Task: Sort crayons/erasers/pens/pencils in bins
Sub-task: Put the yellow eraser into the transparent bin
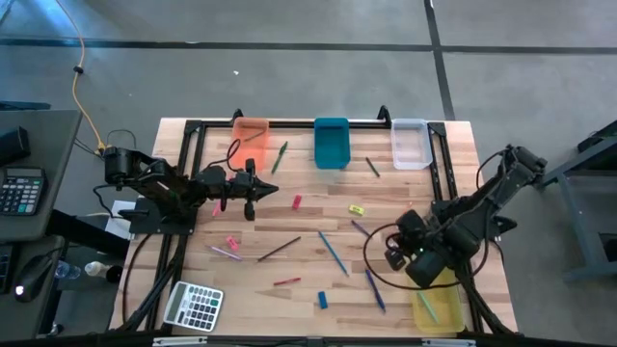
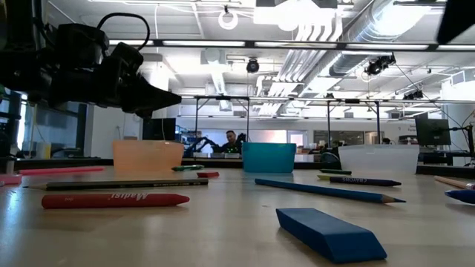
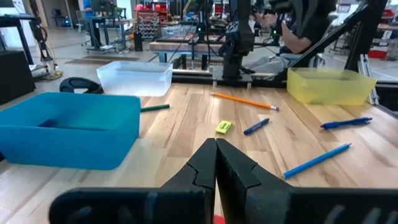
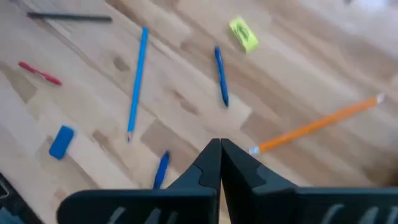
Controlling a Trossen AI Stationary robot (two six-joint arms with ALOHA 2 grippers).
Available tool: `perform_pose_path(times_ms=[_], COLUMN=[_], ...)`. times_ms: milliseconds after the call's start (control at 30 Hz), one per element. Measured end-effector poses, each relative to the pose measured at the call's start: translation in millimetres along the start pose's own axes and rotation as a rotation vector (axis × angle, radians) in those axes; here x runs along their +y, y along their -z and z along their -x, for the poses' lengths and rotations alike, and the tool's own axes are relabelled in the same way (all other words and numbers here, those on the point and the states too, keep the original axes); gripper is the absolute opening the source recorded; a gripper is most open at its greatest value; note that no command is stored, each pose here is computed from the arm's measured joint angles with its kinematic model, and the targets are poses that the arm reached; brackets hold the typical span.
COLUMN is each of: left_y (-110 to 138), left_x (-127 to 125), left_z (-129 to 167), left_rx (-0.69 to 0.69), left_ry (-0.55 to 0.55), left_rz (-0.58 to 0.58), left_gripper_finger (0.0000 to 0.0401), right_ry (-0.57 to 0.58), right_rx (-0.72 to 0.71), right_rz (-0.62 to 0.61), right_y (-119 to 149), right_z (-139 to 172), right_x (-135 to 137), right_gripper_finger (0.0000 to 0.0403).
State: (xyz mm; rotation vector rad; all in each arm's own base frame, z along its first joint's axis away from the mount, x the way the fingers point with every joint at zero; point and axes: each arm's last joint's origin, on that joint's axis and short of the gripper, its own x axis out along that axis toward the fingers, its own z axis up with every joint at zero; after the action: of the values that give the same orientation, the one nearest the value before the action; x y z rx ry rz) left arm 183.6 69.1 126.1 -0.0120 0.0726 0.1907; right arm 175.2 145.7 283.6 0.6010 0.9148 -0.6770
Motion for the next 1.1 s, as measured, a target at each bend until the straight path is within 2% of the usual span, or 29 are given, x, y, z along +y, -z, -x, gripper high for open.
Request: perform_pose_path(times_ms=[367,733,1100], left_y=[0.2,0.2,0.1], left_x=[0.1,0.1,0.1], left_z=[0.0,0.0,0.0], left_rx=[0.002,0.002,0.001], left_ry=[-0.001,-0.003,-0.003], left_rz=[-0.002,-0.002,-0.002], left_gripper_finger=[0.0000,0.0000,0.0000], right_ry=[-0.040,-0.155,-0.210], right_rx=[-0.113,-0.186,-0.233], right_rz=[0.121,0.207,0.348], right_y=[-29.8,-68.0,-97.1], right_z=[-14.2,-28.5,-72.0], right_x=[10.2,24.8,49.8], right_gripper_finger=[0.0000,0.0000,0.0000])
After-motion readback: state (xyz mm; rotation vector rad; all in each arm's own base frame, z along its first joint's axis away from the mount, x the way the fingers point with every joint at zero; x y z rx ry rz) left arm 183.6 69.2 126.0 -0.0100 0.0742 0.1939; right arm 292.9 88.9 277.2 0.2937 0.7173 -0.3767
